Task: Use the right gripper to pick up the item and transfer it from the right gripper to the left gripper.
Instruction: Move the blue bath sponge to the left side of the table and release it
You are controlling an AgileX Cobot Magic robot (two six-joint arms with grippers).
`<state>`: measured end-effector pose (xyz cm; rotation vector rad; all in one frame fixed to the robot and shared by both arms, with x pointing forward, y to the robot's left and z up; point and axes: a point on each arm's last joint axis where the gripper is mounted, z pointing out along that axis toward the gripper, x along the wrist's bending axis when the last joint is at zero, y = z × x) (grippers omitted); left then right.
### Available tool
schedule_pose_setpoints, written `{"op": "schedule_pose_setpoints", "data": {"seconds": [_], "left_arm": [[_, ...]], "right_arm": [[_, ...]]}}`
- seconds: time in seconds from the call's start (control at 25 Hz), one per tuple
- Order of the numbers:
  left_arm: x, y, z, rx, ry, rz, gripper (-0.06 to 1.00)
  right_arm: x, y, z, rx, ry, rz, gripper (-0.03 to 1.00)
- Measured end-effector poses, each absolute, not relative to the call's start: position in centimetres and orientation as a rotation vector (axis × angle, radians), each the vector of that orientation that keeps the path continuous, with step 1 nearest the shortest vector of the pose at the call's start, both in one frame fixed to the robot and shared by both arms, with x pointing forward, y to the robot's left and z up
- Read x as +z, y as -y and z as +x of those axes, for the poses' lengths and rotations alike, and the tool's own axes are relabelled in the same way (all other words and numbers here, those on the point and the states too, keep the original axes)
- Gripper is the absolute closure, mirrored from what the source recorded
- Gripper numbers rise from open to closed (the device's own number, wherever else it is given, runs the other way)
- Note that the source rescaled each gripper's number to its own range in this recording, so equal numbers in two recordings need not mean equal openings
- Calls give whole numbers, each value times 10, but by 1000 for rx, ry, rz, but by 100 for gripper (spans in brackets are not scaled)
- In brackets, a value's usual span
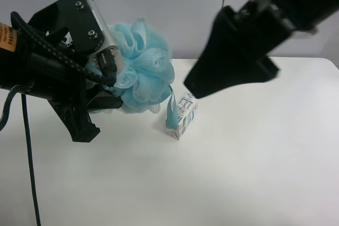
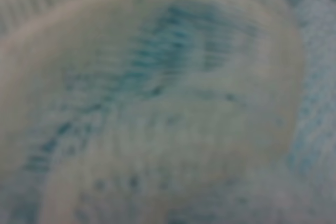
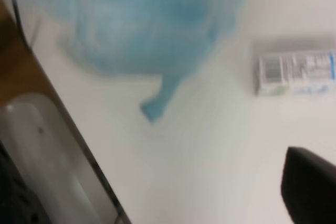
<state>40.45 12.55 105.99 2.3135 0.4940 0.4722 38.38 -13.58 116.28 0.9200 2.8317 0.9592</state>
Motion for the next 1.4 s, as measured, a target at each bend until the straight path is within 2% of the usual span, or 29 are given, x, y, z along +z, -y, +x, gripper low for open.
{"op": "schedule_pose_setpoints", "data": {"seconds": [0.16,0.32,0.44,0.64,0.88,1.4], "left_arm": [[1060,-125,405,472,-494,2314,92],[1060,-125,404,470,-496,2312,92],[1060,-125,404,470,-496,2312,93],[1060,-125,404,470,-496,2313,93],[1060,-126,404,467,-496,2317,94],[1060,-126,404,467,-498,2316,94]], "right_arm": [[1184,167,357,1019,-2695,954,-3],[1186,202,325,1084,-2581,996,-3],[1163,226,301,1086,-2543,1070,-3],[1102,259,266,1060,-2513,1180,-3],[1054,282,246,1233,-2345,1142,-3],[1050,291,242,1296,-2236,1129,-3]]}}
